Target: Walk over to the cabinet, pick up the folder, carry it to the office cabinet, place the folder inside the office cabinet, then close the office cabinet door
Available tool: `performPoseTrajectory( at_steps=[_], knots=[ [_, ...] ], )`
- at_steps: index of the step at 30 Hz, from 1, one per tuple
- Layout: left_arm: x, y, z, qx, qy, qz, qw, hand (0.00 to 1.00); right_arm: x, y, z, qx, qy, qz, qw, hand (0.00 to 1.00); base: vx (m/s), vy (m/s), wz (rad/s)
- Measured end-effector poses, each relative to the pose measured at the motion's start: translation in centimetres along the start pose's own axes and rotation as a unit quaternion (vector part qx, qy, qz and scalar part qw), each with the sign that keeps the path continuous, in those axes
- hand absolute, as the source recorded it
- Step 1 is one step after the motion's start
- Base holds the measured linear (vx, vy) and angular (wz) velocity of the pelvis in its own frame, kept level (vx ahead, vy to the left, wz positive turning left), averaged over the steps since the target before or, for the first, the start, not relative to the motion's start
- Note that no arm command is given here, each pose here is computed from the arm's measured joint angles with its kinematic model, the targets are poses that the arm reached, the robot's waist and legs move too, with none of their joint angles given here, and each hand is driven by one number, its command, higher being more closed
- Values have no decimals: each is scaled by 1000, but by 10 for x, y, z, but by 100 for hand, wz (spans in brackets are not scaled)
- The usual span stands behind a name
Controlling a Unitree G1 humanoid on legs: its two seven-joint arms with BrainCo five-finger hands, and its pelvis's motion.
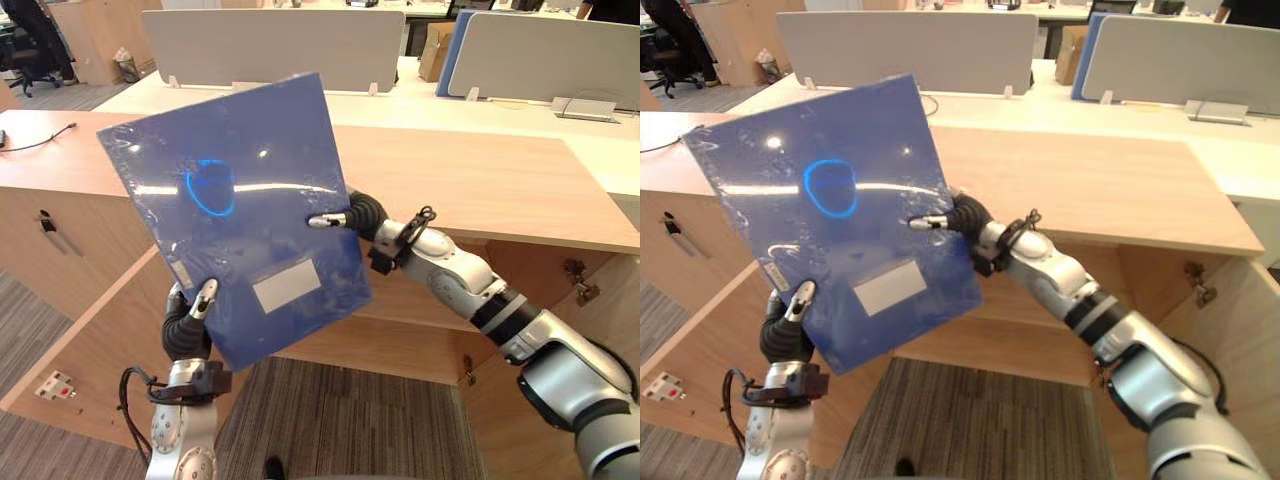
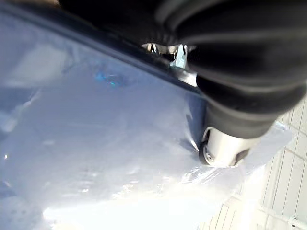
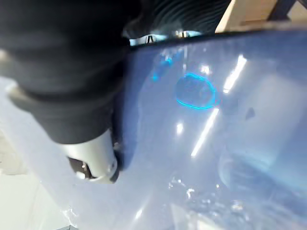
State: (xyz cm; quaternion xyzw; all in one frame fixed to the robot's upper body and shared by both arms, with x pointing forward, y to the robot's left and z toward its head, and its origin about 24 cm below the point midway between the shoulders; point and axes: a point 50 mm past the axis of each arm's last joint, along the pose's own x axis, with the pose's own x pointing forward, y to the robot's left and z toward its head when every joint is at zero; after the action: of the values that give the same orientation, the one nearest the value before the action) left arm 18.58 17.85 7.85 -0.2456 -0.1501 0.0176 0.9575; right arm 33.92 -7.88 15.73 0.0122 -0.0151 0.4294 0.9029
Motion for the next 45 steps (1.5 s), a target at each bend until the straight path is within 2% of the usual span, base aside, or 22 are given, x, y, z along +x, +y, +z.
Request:
performPoseTrajectory(
  at_steps=[4, 5, 12, 17, 20, 23, 25, 26, 27, 30, 33, 34, 36, 39, 43, 45],
  knots=[
    [0, -3, -2, 2, 7, -8, 1000, 100, -6, -3, -3, 21, 17, 9, 1000, 100, 0, 0, 0],
    [-1, -4, -3, 1, 10, -11, 1000, 0, -8, -5, -5, 22, 23, 7, 999, 100, 0, 0, 0],
    [-3, -15, -11, 5, 35, -54, 998, 0, -22, -13, -12, 6, 58, 5, 998, 100, 0, 0, 0],
    [-5, -20, -17, -9, 50, -102, 993, 0, -43, -14, -9, -4, 41, -2, 999, 100, -2, 2, -1],
    [-8, -19, -35, -29, 88, -123, 988, 0, -60, -15, 1, -48, 27, -13, 998, 100, -13, 10, -6],
    [-15, -12, -60, -37, 147, -126, 980, 0, -80, -9, 27, -158, -23, -32, 987, 100, -13, 14, -10],
    [-23, 7, -79, -37, 191, -77, 978, 0, -89, -1, 56, -280, -87, -62, 954, 100, -12, 9, -13],
    [-26, 15, -86, -38, 207, -54, 976, 0, -91, 2, 65, -315, -110, -71, 940, 100, -13, 4, -18],
    [-36, 34, -100, -44, 243, 1, 969, 0, -94, 12, 85, -386, -170, -97, 901, 100, -18, -1, -18],
    [-52, 52, -115, -39, 293, 47, 954, 0, -99, 27, 94, -464, -210, -114, 853, 100, -24, -6, -11],
    [-68, 65, -131, -11, 347, 69, 935, 0, -100, 33, 75, -460, -186, -101, 862, 100, -13, 2, -1],
    [-83, 75, -140, 22, 393, 76, 916, 0, -100, 34, 64, -451, -169, -92, 872, 100, -39, 7, -6],
    [-102, 86, -150, 46, 446, 92, 889, 0, -98, 37, 57, -445, -160, -78, 878, 100, -26, 5, -11],
    [-142, 103, -160, 53, 522, 143, 839, 0, -97, 42, 45, -432, -149, -59, 887, 100, -8, 6, -16],
    [-163, 122, -156, 83, 550, 199, 807, 0, -96, 57, 13, -410, -109, -25, 905, 100, 0, 0, -2],
    [-174, 128, -154, 111, 571, 214, 784, 0, -94, 75, -24, -380, -64, 31, 922, 100, 0, 0, 0]
  ],
)
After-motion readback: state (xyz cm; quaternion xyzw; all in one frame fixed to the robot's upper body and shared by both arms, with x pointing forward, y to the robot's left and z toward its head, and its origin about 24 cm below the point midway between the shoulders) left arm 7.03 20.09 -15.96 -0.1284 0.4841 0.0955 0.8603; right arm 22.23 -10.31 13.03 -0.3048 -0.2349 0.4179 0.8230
